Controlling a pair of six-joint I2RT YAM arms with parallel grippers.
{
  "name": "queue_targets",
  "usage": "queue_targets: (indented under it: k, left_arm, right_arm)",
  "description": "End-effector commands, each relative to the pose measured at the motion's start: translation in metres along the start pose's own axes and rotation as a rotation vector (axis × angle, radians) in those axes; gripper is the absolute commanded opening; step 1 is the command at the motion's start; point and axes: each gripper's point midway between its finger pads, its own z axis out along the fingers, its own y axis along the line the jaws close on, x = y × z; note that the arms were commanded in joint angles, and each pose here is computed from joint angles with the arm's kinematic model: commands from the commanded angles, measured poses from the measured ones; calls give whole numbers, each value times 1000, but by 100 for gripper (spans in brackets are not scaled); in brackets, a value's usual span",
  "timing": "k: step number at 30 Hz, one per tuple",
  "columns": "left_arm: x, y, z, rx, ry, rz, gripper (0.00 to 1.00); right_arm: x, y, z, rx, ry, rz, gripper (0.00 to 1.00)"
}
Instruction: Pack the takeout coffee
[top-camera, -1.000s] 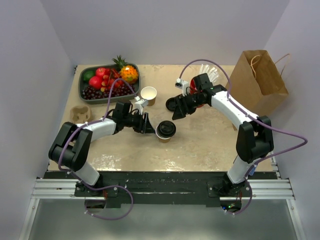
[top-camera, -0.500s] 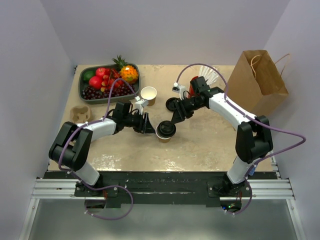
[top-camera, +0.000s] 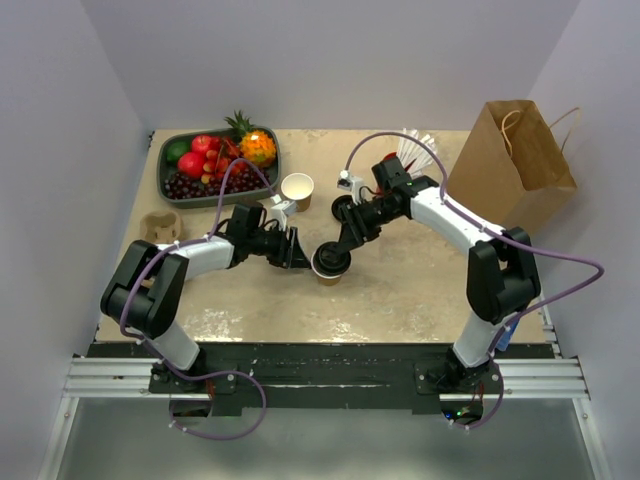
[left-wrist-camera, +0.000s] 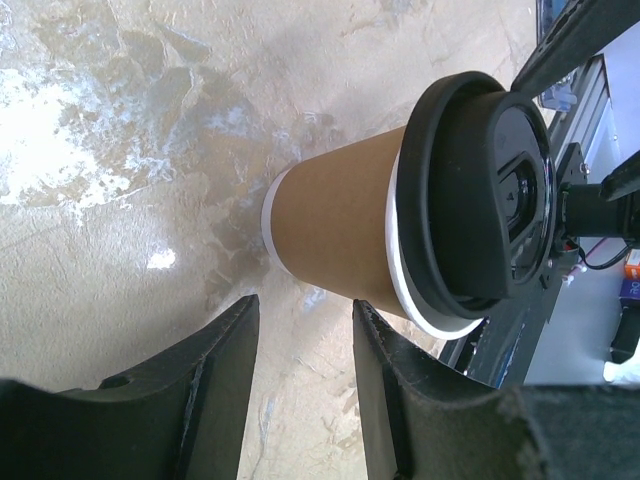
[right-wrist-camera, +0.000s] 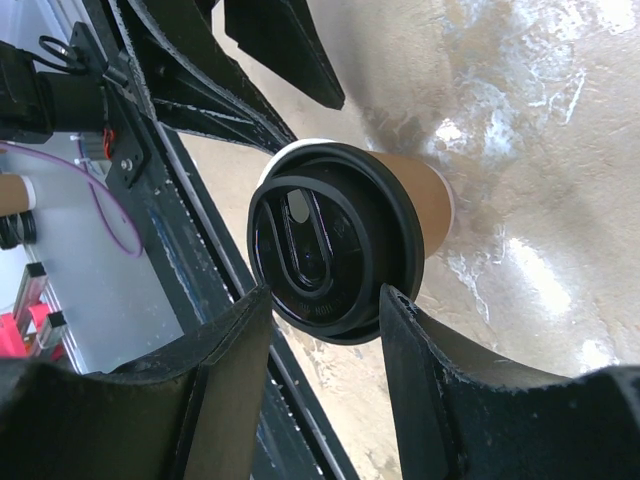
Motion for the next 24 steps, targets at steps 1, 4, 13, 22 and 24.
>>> queue_targets:
  k: [1,4,13,22,24]
  left_arm:
    - [-14,-7,1,31,-33,37,47]
    - [-14,-8,0,32,-36,40,47]
    - [-13,-9,-1,34,-36,41,47]
    - [-15,7,-17,-50,-29,29,50]
    - [-13,6,-24,-43,-20,23,51]
  right_arm:
    - [-4,12,3,-41,-6,-4,51]
    - [-3,15,5,-48,-3,-3,51]
    - [-9,15,7,-46,-5,-11,52]
    - [-25,22,-11,-15,-47,-102,54]
    - [-26,21,-15,-8,-58,-108,56]
